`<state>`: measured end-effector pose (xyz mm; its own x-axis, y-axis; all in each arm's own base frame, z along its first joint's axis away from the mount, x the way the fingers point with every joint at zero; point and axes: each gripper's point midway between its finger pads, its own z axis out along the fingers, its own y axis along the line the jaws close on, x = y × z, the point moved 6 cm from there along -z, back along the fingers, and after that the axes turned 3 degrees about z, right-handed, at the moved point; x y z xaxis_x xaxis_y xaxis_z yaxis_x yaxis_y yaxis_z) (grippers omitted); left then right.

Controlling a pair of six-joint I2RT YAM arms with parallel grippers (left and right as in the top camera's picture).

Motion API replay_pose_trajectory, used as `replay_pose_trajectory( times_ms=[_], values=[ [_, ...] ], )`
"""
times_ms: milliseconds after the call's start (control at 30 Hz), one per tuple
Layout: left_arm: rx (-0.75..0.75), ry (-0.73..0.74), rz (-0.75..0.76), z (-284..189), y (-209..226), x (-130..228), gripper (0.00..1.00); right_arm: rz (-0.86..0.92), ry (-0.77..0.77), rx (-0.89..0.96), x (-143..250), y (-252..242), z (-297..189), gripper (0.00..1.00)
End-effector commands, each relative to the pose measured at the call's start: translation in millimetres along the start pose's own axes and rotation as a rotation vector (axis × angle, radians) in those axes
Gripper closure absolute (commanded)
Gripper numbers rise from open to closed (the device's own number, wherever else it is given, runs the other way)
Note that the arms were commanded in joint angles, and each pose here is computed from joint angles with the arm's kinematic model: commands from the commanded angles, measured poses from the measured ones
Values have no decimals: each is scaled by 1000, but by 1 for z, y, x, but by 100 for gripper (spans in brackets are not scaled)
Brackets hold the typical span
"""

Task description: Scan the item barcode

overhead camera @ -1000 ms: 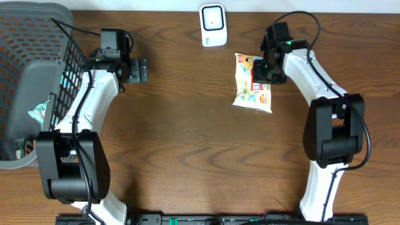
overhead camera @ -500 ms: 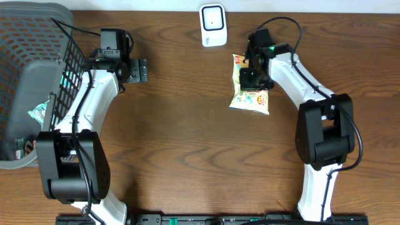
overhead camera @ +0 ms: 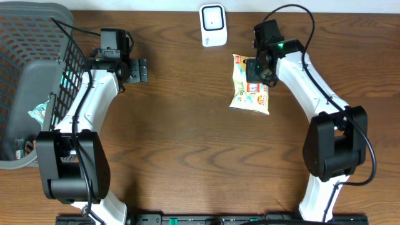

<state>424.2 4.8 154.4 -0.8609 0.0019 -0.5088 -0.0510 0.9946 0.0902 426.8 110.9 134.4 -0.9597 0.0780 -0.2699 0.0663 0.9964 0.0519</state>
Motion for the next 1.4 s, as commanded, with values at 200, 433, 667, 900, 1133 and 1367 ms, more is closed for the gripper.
replay_pose_trajectory(
  times_ms=[200,433,667,900,1133,1367],
  values=[
    [-5,5,3,1,1,1,2,-24,217,-42,54,18,44,99],
    [-5,4,3,1,1,1,2,-24,233,-89,57,34,34,99],
    [-5,5,3,1,1,1,2,-12,-15,15,3,24,-3,99],
    [-5,5,3,1,1,1,2,56,-151,84,-29,-3,-5,99],
    [-5,5,3,1,1,1,2,147,-100,92,-21,-16,25,99],
    [-5,5,3,1,1,1,2,61,-44,-68,-12,3,71,99]
  ],
)
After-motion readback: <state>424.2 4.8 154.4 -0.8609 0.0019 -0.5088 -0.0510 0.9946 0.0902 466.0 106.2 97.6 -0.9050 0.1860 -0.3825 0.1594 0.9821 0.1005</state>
